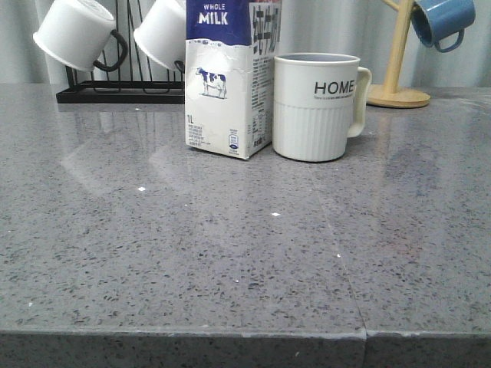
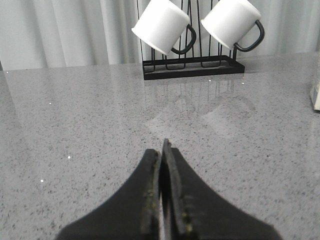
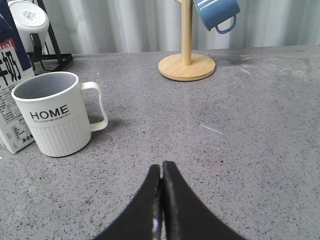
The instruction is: Place milk next to cup
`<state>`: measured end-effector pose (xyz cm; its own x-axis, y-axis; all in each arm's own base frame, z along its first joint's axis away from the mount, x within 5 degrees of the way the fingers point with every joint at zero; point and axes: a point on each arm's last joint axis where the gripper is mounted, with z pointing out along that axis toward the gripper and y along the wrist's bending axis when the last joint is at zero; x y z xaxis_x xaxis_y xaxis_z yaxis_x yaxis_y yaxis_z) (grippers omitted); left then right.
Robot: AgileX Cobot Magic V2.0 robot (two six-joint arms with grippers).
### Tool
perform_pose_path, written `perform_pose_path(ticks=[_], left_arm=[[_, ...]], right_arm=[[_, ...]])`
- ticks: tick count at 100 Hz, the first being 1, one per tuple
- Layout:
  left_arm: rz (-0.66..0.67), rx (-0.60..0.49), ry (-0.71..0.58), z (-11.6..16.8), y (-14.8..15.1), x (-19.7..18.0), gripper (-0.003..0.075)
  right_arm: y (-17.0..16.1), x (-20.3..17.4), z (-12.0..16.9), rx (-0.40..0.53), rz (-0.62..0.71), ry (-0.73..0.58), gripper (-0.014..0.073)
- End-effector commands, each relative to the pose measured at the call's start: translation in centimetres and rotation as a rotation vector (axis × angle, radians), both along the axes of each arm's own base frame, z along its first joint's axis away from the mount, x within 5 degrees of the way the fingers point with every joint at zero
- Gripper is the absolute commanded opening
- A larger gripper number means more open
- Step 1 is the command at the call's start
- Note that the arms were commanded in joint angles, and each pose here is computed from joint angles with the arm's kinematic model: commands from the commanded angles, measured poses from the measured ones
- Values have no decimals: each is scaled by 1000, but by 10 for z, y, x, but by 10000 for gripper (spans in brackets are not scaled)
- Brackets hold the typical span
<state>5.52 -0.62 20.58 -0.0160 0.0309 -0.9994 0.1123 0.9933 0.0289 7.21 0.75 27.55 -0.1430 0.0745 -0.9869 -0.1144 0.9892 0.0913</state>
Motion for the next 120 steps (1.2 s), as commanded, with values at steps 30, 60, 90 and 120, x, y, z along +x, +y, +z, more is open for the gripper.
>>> perform_pose_path(ticks=[30,60,90,120], left_arm=[[3,-22,-113,-5,0,0,-20],[3,-22,-113,-5,0,0,-20],[3,-22,-113,-5,0,0,-20],[3,-22,-113,-5,0,0,-20]], right_arm=[[2,0,15,10,24,-93,-66],[2,0,15,10,24,-93,-66],[2,0,15,10,24,-93,-66],[0,1,13,7,-7,-85,-66]])
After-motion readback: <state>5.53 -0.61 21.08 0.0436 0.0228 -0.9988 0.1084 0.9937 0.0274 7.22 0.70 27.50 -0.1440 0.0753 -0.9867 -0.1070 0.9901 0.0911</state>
